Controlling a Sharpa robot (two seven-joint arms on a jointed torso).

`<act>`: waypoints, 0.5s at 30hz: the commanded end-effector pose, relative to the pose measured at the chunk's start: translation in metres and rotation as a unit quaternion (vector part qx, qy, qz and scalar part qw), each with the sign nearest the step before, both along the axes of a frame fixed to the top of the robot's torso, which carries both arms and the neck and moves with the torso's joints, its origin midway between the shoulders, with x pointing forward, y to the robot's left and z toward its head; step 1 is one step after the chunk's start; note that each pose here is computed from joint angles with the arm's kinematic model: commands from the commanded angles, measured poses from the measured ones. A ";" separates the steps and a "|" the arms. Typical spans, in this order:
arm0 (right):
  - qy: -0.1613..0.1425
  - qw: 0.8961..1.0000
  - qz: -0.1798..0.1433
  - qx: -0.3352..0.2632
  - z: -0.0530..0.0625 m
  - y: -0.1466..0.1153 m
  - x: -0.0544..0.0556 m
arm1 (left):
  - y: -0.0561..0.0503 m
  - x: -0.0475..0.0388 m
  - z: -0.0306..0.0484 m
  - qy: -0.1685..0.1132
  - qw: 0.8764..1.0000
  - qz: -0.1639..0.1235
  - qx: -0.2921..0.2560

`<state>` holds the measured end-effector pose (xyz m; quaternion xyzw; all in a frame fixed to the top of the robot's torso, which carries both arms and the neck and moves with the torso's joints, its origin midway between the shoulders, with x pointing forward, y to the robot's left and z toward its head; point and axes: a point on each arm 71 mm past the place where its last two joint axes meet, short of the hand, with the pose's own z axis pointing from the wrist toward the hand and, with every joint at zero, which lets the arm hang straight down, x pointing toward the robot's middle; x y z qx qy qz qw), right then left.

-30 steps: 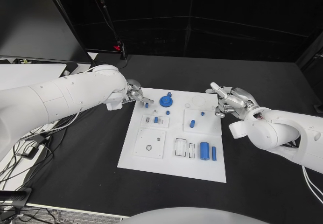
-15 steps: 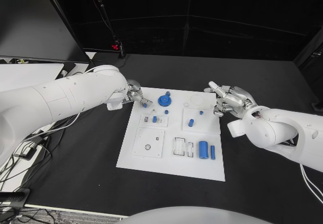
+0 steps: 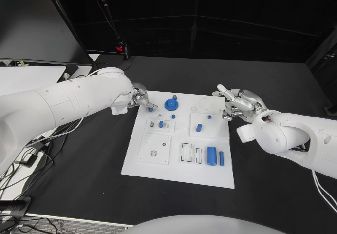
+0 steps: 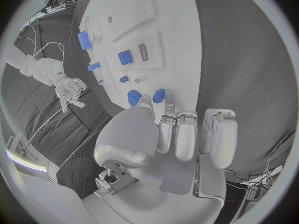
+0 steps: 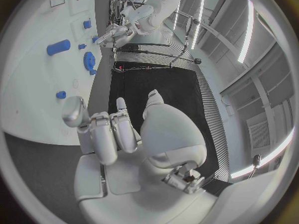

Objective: Assemble the parts on the task board

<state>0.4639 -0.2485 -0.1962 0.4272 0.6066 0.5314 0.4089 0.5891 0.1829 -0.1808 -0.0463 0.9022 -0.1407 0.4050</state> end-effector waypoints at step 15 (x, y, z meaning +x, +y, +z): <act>-0.003 1.000 0.002 0.002 0.001 0.001 0.000 | -0.004 -0.0009 0.0002 0.007 1.000 -0.020 -0.006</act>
